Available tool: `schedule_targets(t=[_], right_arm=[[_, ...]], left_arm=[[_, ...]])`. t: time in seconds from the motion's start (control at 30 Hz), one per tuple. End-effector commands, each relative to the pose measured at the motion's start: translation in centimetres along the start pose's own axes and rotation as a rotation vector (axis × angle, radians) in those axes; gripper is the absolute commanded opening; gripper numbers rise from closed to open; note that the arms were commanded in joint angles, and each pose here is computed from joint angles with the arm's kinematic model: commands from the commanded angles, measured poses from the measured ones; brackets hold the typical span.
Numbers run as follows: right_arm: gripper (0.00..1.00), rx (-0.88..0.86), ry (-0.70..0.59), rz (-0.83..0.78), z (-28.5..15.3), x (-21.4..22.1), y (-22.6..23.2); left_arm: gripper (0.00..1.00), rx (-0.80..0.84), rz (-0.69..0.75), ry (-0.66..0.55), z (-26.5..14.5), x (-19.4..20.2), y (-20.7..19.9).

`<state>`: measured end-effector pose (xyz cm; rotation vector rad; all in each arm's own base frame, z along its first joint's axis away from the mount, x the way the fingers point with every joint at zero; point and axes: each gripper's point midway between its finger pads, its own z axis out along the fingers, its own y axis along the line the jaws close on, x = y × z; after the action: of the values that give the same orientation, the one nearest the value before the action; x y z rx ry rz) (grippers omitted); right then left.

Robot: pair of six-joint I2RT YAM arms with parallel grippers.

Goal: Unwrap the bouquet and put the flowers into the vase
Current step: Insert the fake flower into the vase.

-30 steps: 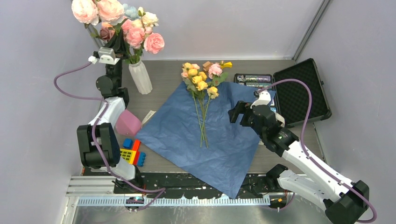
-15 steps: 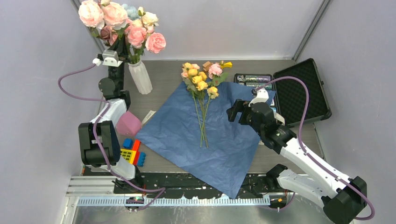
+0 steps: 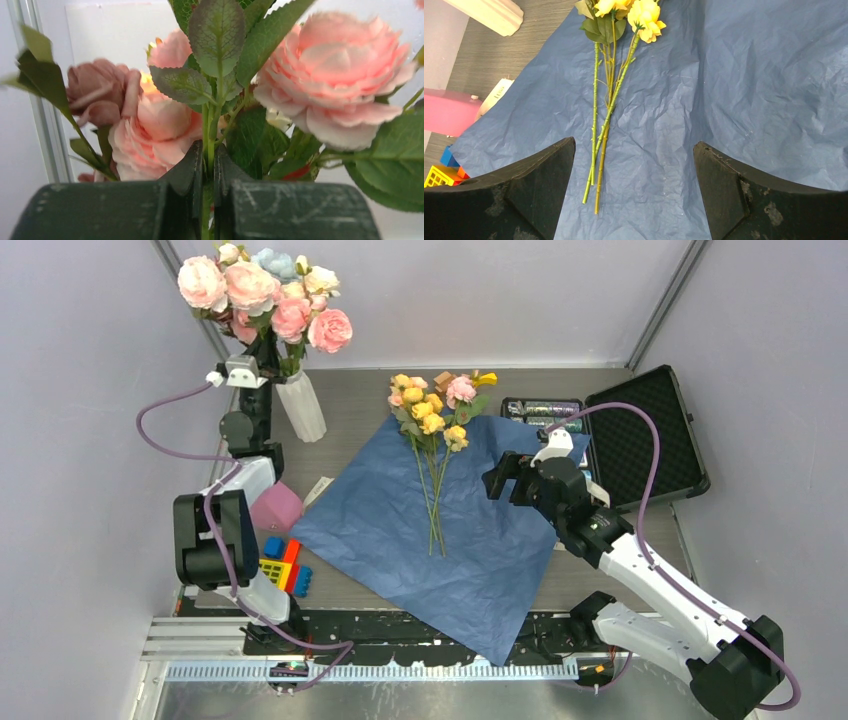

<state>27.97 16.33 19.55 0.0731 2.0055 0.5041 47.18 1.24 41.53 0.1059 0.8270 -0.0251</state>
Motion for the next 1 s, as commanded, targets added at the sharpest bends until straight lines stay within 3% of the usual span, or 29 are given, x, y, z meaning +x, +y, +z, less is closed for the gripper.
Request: schedule_targets(t=[0.0, 0.83, 0.97], right_arm=[[0.93, -0.049, -0.070, 0.009, -0.4, -2.3, 1.3], [0.93, -0.081, -0.054, 0.016, -0.3, -2.1, 1.8], [0.93, -0.086, -0.052, 0.016, -0.3, -2.1, 1.8]], left_arm=[[0.00, -0.046, -0.018, 0.015, -0.8, 1.4, 0.8], [0.00, -0.075, -0.028, 0.157, -4.6, 6.3, 0.4], [0.05, -0.075, -0.029, 0.155, -4.4, 6.2, 0.4]])
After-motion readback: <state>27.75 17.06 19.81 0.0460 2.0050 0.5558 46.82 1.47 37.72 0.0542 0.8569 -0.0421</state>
